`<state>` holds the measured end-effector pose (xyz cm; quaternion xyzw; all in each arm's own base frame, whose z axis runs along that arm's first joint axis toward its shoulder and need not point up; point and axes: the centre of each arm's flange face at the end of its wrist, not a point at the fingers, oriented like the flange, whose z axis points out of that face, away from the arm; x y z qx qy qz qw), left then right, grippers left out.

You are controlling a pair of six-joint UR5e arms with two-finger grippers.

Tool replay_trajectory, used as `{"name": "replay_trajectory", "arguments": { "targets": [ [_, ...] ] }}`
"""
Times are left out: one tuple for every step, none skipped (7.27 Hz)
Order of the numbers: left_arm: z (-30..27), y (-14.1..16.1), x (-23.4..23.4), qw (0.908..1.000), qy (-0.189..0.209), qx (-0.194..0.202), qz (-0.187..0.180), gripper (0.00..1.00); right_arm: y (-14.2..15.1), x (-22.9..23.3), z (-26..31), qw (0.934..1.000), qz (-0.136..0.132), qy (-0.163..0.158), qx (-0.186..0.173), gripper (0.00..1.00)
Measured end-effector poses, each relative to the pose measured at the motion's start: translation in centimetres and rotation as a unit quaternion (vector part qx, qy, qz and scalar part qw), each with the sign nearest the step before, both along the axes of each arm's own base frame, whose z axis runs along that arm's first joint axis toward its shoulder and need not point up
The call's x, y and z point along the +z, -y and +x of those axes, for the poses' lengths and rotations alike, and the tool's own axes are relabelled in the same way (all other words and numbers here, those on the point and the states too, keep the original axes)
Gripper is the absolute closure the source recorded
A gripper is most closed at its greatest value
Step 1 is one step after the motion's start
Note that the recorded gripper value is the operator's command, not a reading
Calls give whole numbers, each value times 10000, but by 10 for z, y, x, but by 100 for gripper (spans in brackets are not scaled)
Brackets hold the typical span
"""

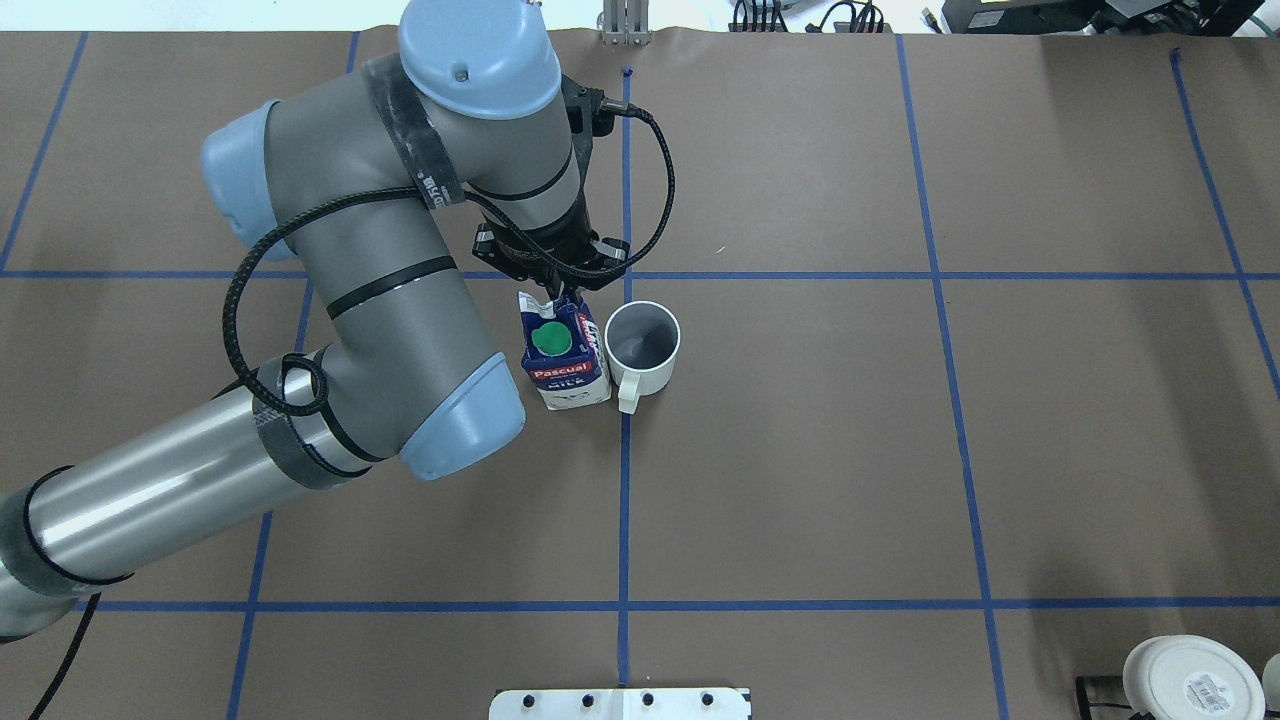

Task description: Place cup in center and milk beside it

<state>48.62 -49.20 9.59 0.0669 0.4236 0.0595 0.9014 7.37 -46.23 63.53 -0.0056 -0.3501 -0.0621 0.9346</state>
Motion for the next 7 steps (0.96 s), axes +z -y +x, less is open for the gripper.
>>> {"name": "replay_trajectory", "arguments": {
  "targets": [
    [3, 3, 1, 9999, -110, -73, 7, 3, 0, 0, 0, 10000, 0, 0, 1, 0],
    [3, 3, 0, 9997, -214, -134, 13, 2, 0, 0, 0, 10000, 5, 0, 1, 0],
    [-1, 2, -3, 9994, -308, -169, 55, 2, 2, -2, 0, 10000, 17, 0, 1, 0],
    [-12, 3, -9, 9989, -397, -214, 119, 2, 3, -3, 0, 10000, 29, 0, 1, 0],
    [-29, 9, -10, 9984, -454, -292, 193, 1, 4, -3, 0, 10000, 35, 0, 1, 0],
    [-55, 18, 4, 9980, -413, -318, 364, 1, 5, -2, 0, 10000, 45, -1, 1, 0],
    [-87, 27, 36, 9974, -247, -233, 638, 1, 6, 1, 0, 10000, 62, -1, 1, 0]
  ]
}}
